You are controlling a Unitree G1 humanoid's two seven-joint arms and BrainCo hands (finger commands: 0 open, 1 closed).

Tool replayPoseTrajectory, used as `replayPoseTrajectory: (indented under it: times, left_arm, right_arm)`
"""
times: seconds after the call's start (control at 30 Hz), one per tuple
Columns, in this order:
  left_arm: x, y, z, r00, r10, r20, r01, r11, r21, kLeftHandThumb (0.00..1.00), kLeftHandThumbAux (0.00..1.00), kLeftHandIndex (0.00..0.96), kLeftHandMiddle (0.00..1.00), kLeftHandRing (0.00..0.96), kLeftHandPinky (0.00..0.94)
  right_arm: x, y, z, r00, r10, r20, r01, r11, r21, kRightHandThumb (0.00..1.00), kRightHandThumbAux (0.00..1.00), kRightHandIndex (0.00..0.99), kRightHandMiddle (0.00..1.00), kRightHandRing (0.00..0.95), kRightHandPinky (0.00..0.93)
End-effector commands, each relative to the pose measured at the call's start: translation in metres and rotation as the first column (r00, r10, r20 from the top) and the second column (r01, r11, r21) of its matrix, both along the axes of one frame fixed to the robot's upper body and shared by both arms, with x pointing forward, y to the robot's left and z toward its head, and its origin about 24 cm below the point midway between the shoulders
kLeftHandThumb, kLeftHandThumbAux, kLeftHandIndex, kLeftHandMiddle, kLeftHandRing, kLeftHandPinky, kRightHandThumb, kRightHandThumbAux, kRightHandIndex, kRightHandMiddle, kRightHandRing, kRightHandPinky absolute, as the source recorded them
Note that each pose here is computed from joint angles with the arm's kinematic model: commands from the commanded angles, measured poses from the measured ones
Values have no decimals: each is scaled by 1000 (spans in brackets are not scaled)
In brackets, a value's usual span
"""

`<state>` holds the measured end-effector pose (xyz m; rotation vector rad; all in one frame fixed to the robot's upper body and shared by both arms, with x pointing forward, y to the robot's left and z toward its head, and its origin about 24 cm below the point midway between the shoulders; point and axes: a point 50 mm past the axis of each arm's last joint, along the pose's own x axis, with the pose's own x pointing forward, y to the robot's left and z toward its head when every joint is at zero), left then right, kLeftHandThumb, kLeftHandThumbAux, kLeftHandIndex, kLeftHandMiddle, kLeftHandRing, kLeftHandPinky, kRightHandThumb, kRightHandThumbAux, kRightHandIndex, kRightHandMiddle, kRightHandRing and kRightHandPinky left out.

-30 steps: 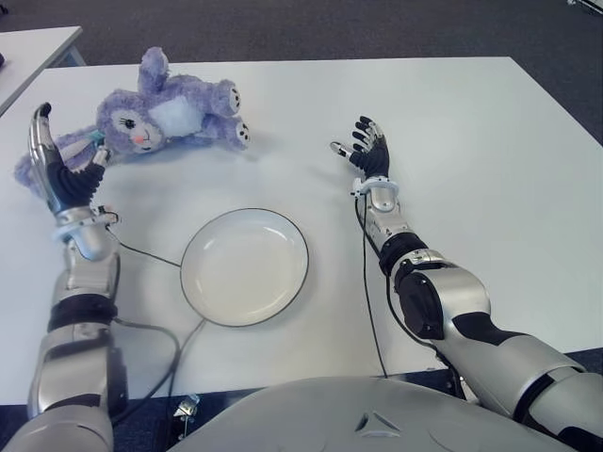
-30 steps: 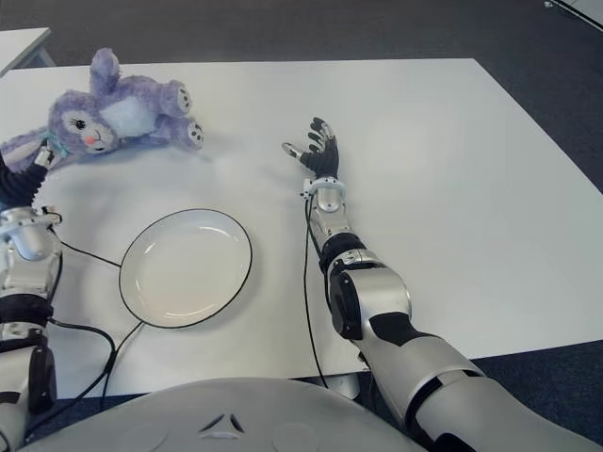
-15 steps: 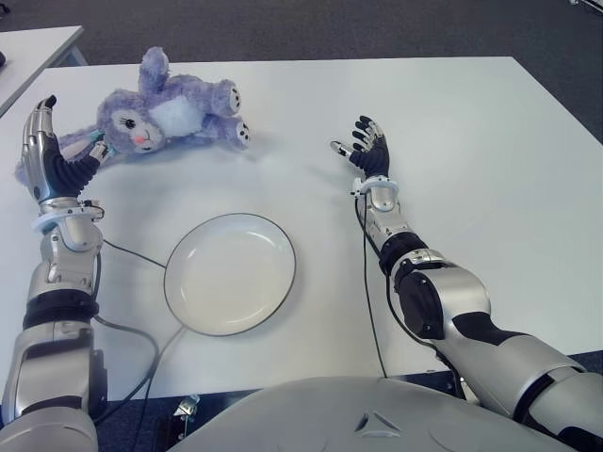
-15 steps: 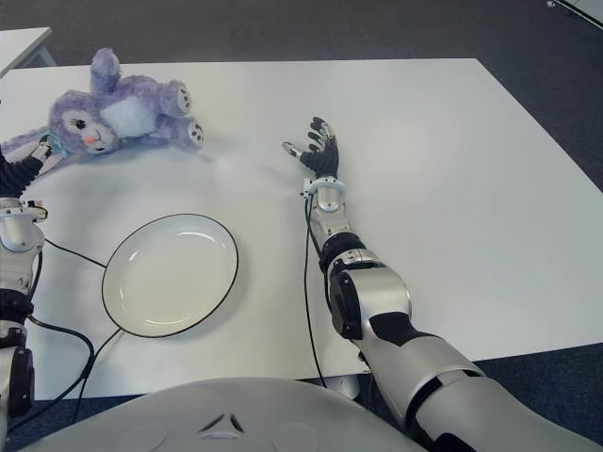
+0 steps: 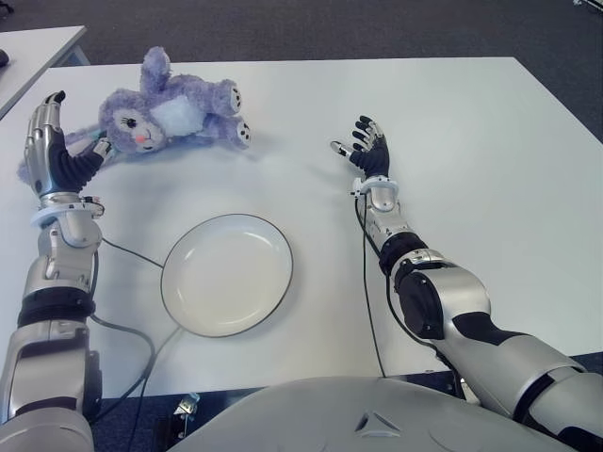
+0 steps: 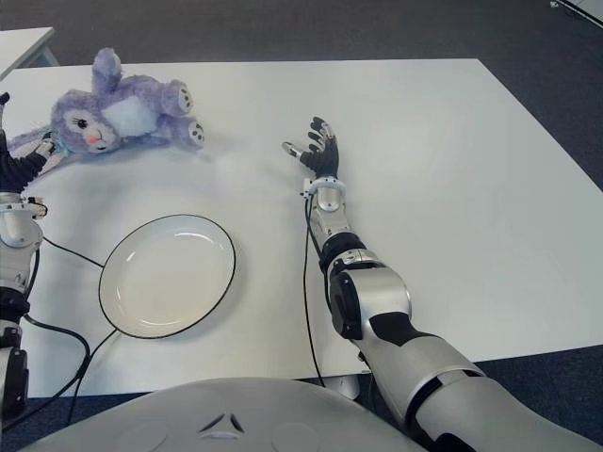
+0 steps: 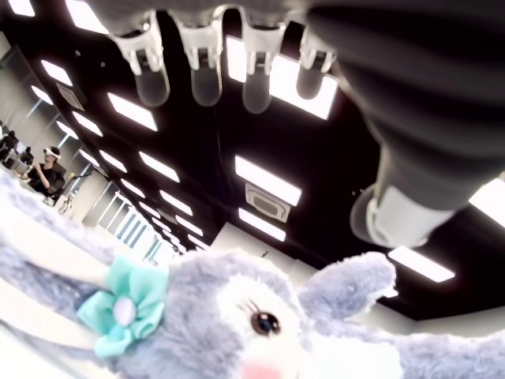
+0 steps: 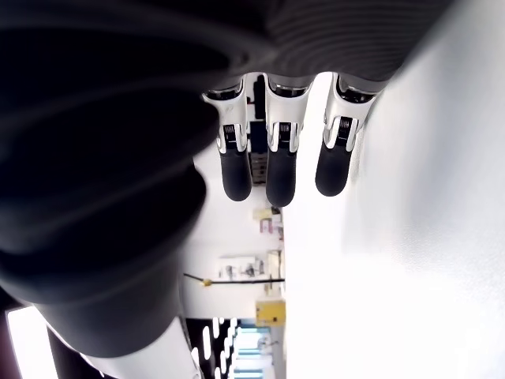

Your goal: Put the doll into the plate.

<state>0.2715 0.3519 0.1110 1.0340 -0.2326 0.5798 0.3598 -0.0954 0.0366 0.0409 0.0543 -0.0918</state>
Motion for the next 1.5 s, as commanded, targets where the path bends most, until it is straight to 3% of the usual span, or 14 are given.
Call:
replayPoseTrajectory:
  times: [0.03, 1.5]
  left_arm:
    - [-1, -2, -3, 998, -12, -60, 14, 999, 30, 323, 576, 0, 82, 52, 17]
    - [1, -20, -8, 997, -59, -48, 60, 998, 4, 343, 580, 0, 93, 60, 1]
  right_arm:
    - [-73, 41, -95, 883, 73, -464, -28, 994, 104, 128, 941, 135, 162, 159, 181]
    - [-73, 38, -96, 885, 74, -460, -36, 995, 91, 141, 940, 143, 167, 162, 188]
